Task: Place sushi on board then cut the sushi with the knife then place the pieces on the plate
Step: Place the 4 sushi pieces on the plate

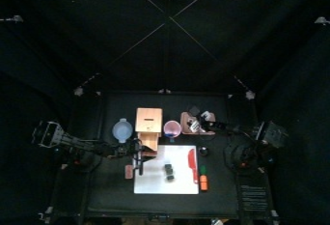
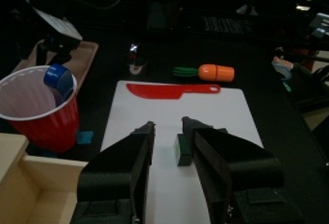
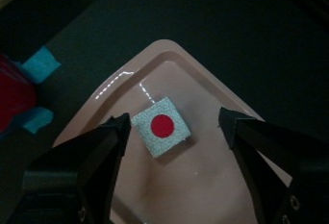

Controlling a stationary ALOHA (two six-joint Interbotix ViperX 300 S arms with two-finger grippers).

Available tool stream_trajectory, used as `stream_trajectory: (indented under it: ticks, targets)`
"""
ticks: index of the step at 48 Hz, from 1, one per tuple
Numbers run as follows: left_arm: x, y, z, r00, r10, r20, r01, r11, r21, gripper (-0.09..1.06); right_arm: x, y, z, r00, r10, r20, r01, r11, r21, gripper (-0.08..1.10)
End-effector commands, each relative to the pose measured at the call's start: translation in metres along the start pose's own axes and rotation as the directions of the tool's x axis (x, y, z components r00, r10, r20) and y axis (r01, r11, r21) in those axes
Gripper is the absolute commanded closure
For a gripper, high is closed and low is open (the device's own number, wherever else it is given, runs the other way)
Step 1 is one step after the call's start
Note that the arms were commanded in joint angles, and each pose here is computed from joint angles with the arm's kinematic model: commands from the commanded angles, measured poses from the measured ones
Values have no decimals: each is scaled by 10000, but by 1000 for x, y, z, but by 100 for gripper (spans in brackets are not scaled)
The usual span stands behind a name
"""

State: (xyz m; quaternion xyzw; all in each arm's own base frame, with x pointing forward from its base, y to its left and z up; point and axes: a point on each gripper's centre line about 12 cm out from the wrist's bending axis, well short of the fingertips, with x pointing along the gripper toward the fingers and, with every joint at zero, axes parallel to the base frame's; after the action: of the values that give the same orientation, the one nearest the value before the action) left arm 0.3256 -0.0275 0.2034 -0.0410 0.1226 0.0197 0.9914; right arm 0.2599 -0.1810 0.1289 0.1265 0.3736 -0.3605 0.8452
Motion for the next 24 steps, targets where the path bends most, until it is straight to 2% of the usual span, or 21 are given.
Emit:
stream_trajectory:
  ticks: [1, 6, 10, 15, 19, 24]
  targets:
    - [1, 0, 10, 9993, 20, 363, -18, 10000, -52, 25, -33, 15, 13, 9930, 692, 959, -692, 9976, -35, 2]
    - [2, 0, 12, 9992, 17, 393, -15, 10000, -42, 25, -58, 43, 4, 9733, 1908, 1275, -1820, 9802, -778, 2]
    - [3, 0, 12, 9992, 24, 395, -23, 10000, -32, 25, -82, 73, -4, 9323, 3337, 1393, -3118, 9370, -1576, 2]
    - [4, 0, 14, 9990, 19, 440, -17, 10000, -40, 25, -105, 111, -15, 8648, 4888, 1147, -4486, 8548, -2609, 2]
    - [5, -1, 14, 9991, 21, 425, -19, 10000, -37, 25, -118, 139, -23, 8234, 5615, 821, -5054, 7915, -3437, 2]
    - [7, 1, 14, 9991, 66, 429, -64, 10000, -48, 25, -124, 167, -26, 7983, 6003, 491, -5357, 7449, -3976, 2]
